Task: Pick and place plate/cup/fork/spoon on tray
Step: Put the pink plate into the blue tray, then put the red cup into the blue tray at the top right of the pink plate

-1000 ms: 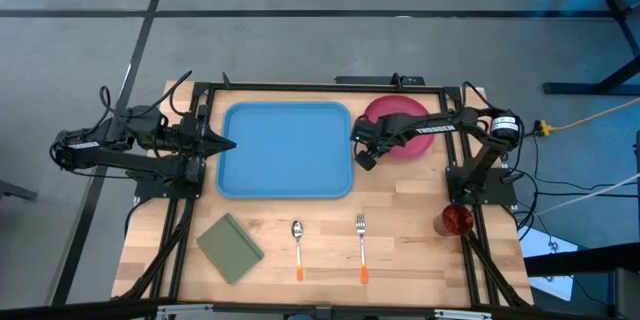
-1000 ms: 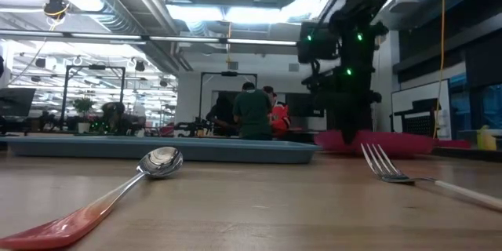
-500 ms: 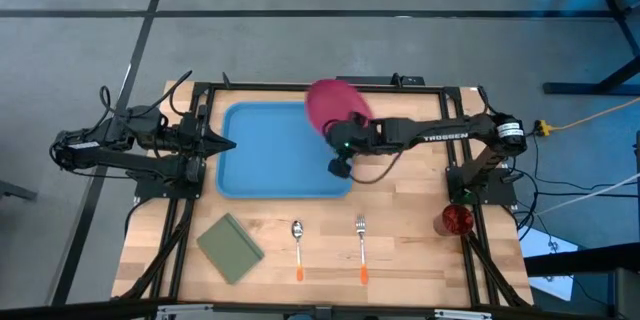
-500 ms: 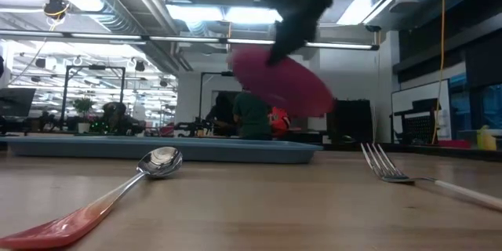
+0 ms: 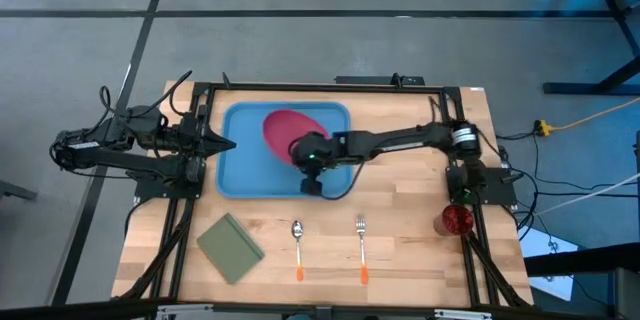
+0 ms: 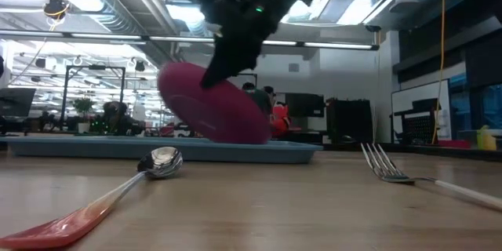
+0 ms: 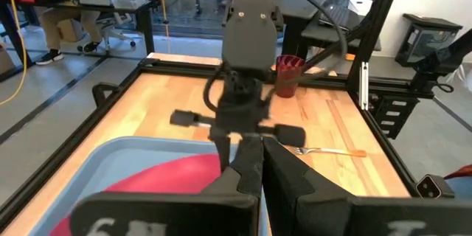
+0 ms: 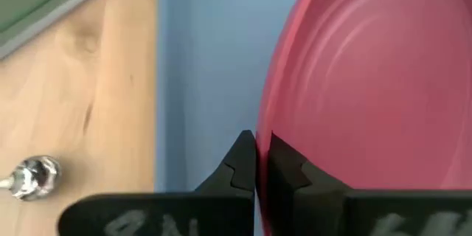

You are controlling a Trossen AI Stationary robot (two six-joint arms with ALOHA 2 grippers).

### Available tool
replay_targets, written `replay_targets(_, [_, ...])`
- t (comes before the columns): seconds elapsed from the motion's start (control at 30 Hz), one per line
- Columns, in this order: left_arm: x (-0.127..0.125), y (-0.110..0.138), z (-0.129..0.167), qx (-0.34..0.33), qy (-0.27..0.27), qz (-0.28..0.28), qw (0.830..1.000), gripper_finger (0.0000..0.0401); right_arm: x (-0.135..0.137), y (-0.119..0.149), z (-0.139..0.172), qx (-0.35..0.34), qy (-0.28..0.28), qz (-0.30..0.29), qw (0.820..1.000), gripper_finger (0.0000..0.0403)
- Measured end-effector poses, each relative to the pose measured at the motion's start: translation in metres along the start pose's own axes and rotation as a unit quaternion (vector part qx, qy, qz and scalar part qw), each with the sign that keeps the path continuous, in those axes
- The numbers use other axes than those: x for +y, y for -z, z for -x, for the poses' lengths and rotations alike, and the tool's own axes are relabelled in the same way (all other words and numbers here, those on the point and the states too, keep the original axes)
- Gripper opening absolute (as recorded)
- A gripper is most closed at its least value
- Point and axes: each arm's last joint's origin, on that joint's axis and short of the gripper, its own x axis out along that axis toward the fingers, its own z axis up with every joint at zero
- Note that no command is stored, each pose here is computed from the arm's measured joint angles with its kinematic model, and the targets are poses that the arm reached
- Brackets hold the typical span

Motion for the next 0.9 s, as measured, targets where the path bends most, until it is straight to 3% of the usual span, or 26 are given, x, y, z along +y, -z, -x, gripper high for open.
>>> replay_targets(0.37, [0.0,0.0,0.0,0.0,0.0,0.0,1.0,0.0,0.011,-0.005,-0.043,0.033,-0.003,0.022,0.999,0.0051])
replay_targets(0.67, [0.0,0.0,0.0,0.0,0.0,0.0,1.0,0.0,0.009,-0.012,-0.043,0.003,-0.001,0.007,1.0,0.0061])
replay_targets(0.9, [0.0,0.0,0.0,0.0,0.0,0.0,1.0,0.0,0.009,-0.014,-0.042,-0.008,0.0,0.015,1.0,0.0116])
